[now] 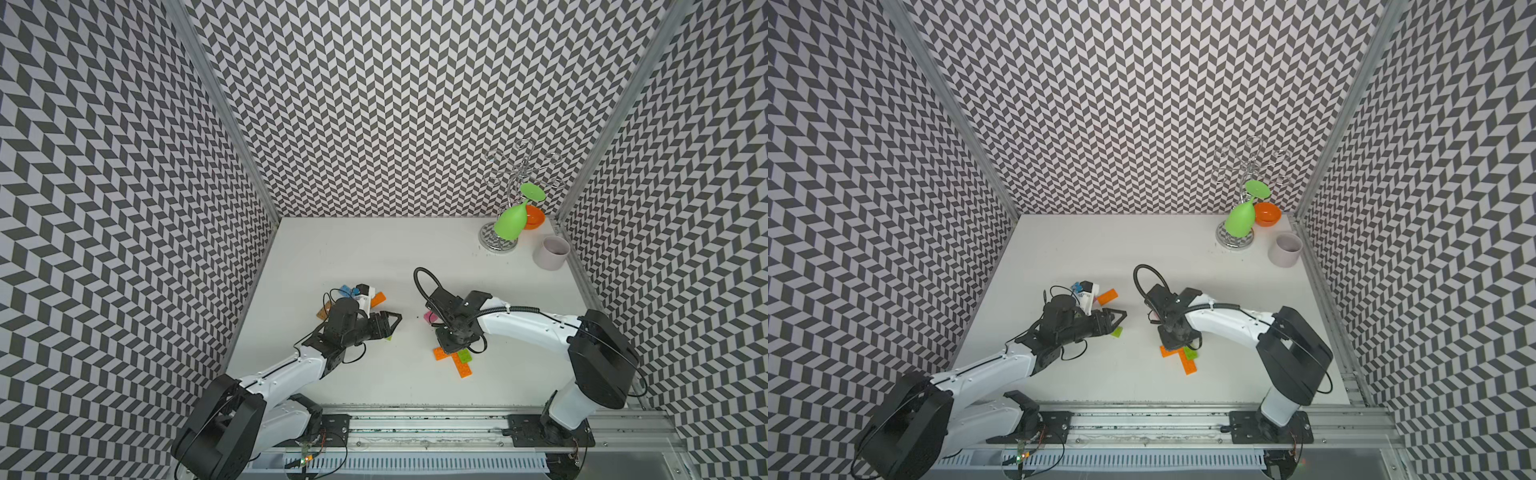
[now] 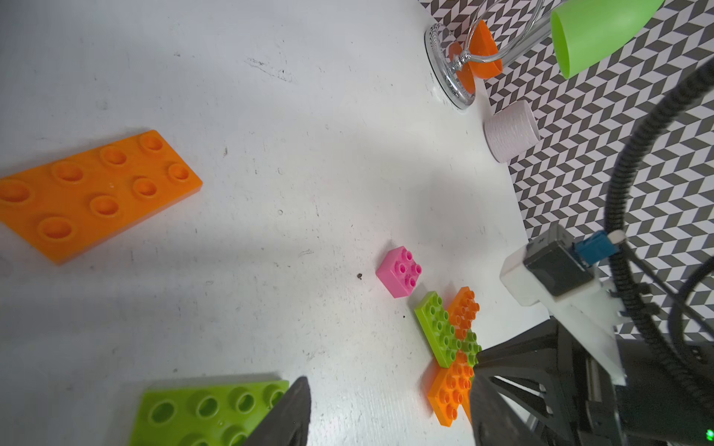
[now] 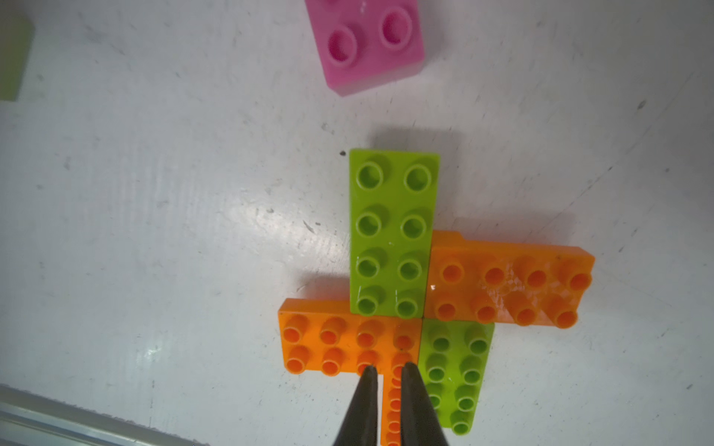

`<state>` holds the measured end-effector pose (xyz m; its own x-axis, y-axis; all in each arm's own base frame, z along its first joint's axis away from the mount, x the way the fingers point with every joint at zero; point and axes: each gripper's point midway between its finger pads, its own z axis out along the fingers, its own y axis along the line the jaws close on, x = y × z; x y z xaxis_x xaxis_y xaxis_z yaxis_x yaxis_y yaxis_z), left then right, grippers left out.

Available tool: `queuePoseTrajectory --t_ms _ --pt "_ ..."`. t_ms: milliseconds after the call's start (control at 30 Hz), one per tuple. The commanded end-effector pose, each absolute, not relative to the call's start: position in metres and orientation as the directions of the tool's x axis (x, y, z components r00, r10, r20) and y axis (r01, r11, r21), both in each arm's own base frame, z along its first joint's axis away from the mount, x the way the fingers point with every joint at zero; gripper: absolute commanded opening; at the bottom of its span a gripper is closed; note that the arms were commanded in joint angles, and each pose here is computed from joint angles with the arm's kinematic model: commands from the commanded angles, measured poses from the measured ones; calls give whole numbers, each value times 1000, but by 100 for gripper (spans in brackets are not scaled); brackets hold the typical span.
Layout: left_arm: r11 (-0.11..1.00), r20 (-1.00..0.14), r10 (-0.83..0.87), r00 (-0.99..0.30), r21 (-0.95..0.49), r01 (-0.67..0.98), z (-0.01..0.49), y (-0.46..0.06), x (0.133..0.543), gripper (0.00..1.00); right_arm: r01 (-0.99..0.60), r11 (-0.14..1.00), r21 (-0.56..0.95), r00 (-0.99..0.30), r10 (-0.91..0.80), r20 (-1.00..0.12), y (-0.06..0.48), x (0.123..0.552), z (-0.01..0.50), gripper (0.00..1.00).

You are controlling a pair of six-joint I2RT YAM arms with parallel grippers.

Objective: Assemble a small pinwheel with lego
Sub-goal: Assemble the lego brick with the lego brick, then pick up the lego brick from the center of the board.

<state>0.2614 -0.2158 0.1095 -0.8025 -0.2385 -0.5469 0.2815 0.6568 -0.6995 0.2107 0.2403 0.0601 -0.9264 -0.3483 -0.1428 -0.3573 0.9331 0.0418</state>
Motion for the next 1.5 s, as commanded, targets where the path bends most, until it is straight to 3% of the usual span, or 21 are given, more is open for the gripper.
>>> queuePoseTrajectory --t_ms 0,200,433,733,1167,1467 --pt "660 -581 -234 -779 -684 312 123 -220 276 65 -387 919 71 -893 -355 -276 261 238 96 18" --pt "625 -584 -266 -767 -710 324 140 -224 311 65 -486 874 10 -820 -452 -350 279 287 107 30" --pt "573 -555 -382 -738 -769 282 157 -198 350 65 -517 855 37 -819 -481 -314 288 317 86 47" --pt "562 -532 -464 -708 -795 229 162 -159 366 65 -539 842 28 -821 -518 -238 293 319 54 49" --pt "566 -537 -469 -701 -792 227 164 -154 366 65 -546 837 26 -826 -533 -183 291 312 35 48" --pt "567 -538 -472 -699 -792 226 163 -153 365 65 -541 841 17 -830 -530 -175 290 313 31 39"
